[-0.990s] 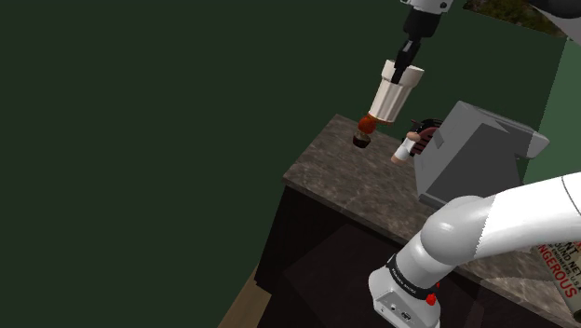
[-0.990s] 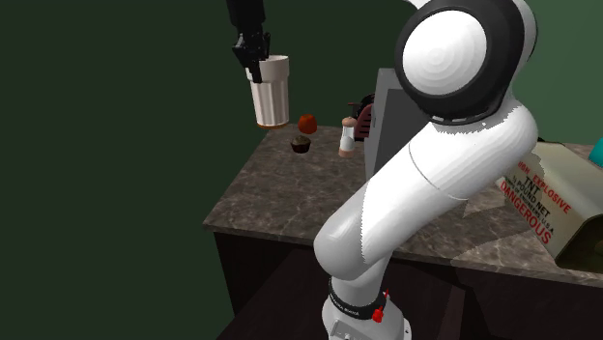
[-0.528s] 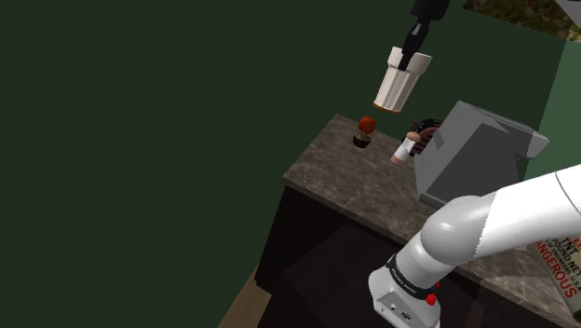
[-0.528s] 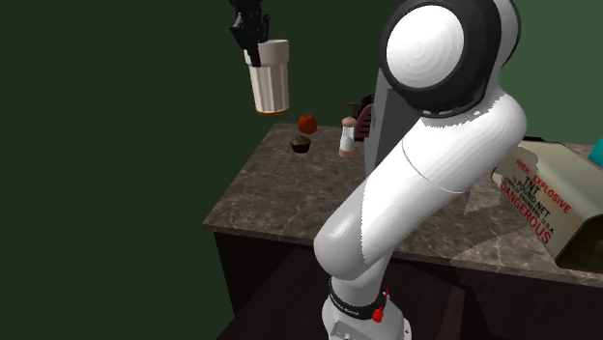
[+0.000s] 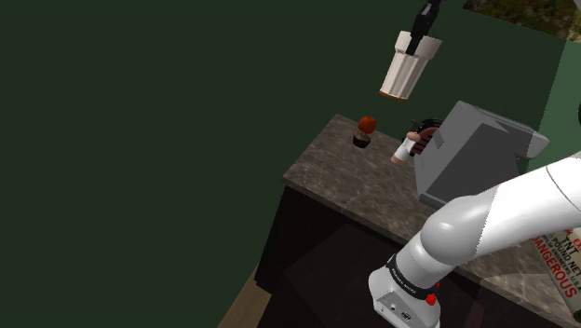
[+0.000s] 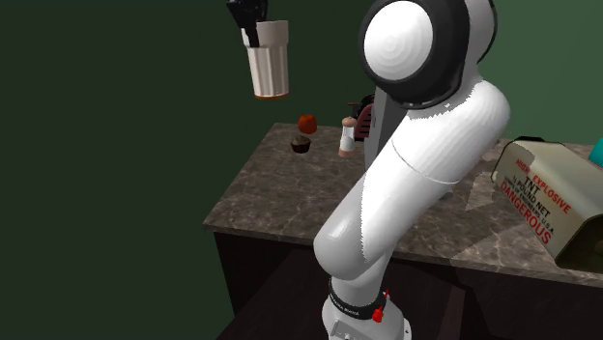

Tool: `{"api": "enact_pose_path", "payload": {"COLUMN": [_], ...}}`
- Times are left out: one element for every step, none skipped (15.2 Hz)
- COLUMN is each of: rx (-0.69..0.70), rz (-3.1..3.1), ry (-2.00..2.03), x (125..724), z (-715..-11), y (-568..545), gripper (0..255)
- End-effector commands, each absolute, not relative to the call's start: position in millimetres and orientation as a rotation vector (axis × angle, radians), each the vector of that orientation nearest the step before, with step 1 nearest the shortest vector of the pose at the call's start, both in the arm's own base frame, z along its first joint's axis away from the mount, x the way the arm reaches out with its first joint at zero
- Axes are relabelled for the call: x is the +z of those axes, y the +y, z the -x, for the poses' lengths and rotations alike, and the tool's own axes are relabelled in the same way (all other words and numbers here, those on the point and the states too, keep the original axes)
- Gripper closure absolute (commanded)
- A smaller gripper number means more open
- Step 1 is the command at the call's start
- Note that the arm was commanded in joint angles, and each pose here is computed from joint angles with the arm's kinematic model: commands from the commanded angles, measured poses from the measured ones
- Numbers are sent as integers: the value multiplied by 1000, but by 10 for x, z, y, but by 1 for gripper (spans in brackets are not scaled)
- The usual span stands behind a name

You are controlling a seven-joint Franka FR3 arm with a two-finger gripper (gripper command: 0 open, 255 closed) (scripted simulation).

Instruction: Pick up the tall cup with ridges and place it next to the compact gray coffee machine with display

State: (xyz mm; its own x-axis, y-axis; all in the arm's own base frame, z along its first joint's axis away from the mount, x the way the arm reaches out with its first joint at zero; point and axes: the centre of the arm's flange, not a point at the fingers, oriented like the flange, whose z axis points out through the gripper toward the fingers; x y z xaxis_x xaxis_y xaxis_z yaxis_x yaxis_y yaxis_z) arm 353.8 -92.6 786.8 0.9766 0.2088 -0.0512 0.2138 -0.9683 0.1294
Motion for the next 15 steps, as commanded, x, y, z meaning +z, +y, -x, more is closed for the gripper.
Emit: {"api": "enact_pose_path", "payload": {"rx": [-55, -55, -55, -55, -55, -55, -55, -55, -55, -55, -55, -55, -55, -55, -55], "rz": [-2989, -2989, -2989, -2989, -2989, -2989, -2989, -2989, -2989, -2989, -2989, -2989, -2989, -2989, -2989], "ry": [321, 321, 321, 321, 321, 321, 321, 321, 321, 321, 321, 321, 321, 321, 321], "x": [7982, 8035, 8088, 8140, 8193, 8246, 8299, 8352, 8404, 8457, 8489, 8490, 8490, 8490, 8491], "z": [-3535, -3535, -3535, -3535, -3535, -3535, -3535, -3535, -3535, -3535, -3535, -3432, -3329, -3227, -3124], "y": [-925, -925, -925, -925, -925, -925, -925, -925, -925, -925, -925, -1008, -1091, -1174, -1256], "gripper": [255, 255, 255, 255, 255, 255, 255, 255, 255, 255, 255, 255, 255, 255, 255]}}
